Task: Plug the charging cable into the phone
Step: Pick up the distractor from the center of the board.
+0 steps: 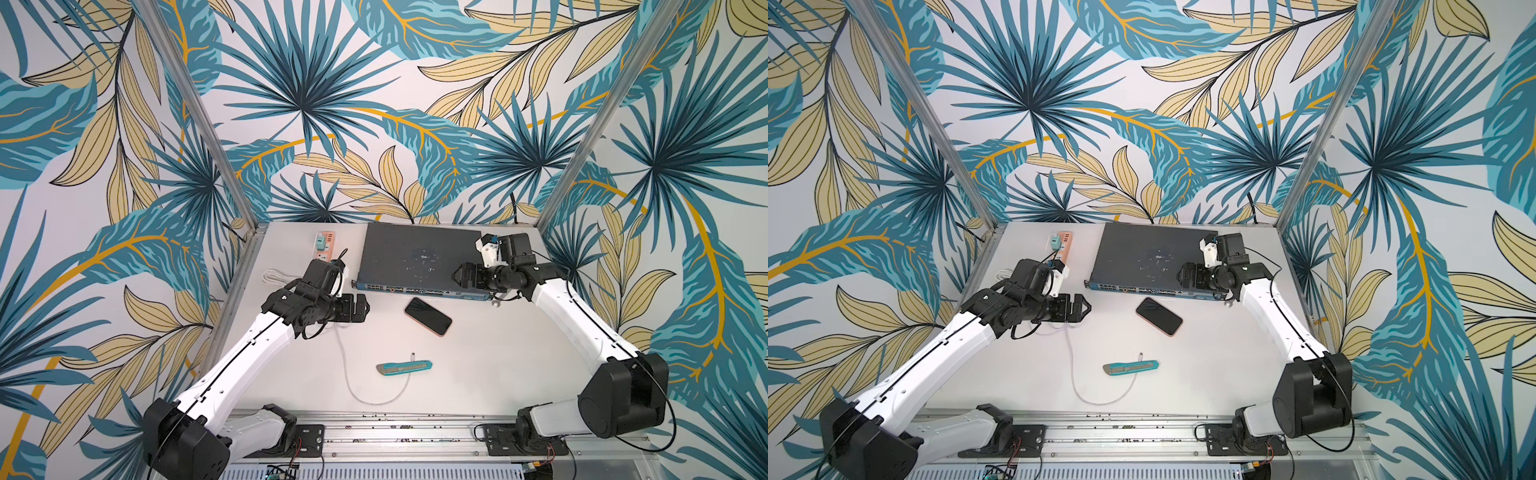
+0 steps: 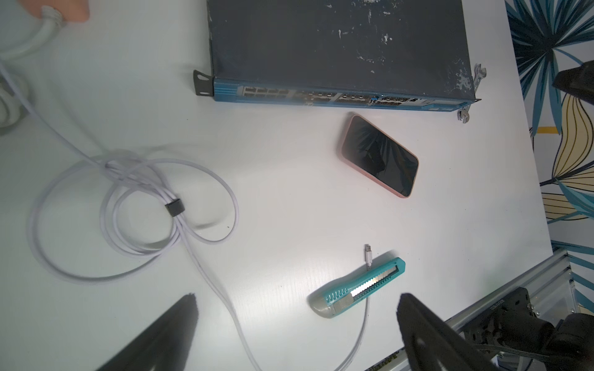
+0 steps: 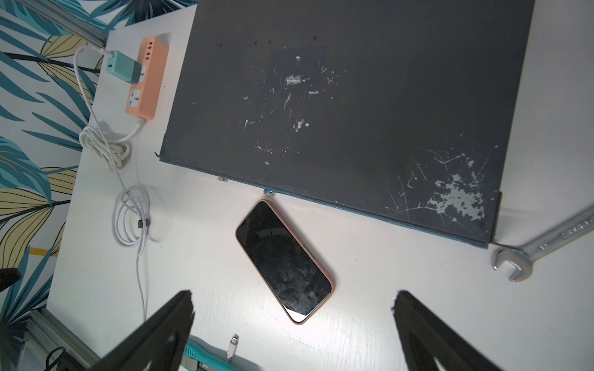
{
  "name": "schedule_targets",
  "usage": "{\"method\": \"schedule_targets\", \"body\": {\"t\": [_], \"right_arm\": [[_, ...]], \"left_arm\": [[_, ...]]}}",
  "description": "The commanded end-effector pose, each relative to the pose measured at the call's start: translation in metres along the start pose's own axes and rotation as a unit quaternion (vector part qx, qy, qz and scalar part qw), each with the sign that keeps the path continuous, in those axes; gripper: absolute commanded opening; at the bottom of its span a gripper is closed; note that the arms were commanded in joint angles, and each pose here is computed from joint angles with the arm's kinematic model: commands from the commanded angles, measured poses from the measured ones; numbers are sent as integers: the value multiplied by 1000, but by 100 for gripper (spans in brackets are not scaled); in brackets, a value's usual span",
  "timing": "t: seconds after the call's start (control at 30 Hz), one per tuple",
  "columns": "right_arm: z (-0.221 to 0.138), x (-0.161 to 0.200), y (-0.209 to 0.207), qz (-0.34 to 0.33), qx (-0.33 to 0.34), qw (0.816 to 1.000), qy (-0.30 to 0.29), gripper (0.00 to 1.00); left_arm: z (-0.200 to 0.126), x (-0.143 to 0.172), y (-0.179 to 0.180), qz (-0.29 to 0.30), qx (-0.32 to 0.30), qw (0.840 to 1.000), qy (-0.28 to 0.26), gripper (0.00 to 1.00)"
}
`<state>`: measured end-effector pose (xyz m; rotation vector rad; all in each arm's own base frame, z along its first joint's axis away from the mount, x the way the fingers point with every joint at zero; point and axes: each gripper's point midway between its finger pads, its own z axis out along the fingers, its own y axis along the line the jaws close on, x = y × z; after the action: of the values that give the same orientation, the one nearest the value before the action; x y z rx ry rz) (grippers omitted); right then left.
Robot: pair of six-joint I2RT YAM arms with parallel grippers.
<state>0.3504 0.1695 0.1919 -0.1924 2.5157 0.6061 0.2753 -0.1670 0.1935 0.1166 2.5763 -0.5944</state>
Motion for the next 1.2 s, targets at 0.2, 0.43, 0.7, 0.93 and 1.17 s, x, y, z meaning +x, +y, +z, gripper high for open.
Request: {"method": "schedule_targets", "body": {"t": [0.2,0.43,0.7,0.93,1.17], "right_arm": [[6,18,12,14,-9,1000,26,100],[19,34,7,2,-8,999,41,100],[31,48,0,0,-3,998,63,100],[39,61,-1,-1,-9,996,83,100],[42,73,-1,4,-13,995,97,100]], "left_arm": [[3,1,-13,-7,25,1000,2,100],[15,16,-8,-26,18,999,8,100],[35,21,-18,-22,27,999,23,100],[43,33,-28,10,17,999,40,100],[50,26,-38,20,25,998,50,100]]}}
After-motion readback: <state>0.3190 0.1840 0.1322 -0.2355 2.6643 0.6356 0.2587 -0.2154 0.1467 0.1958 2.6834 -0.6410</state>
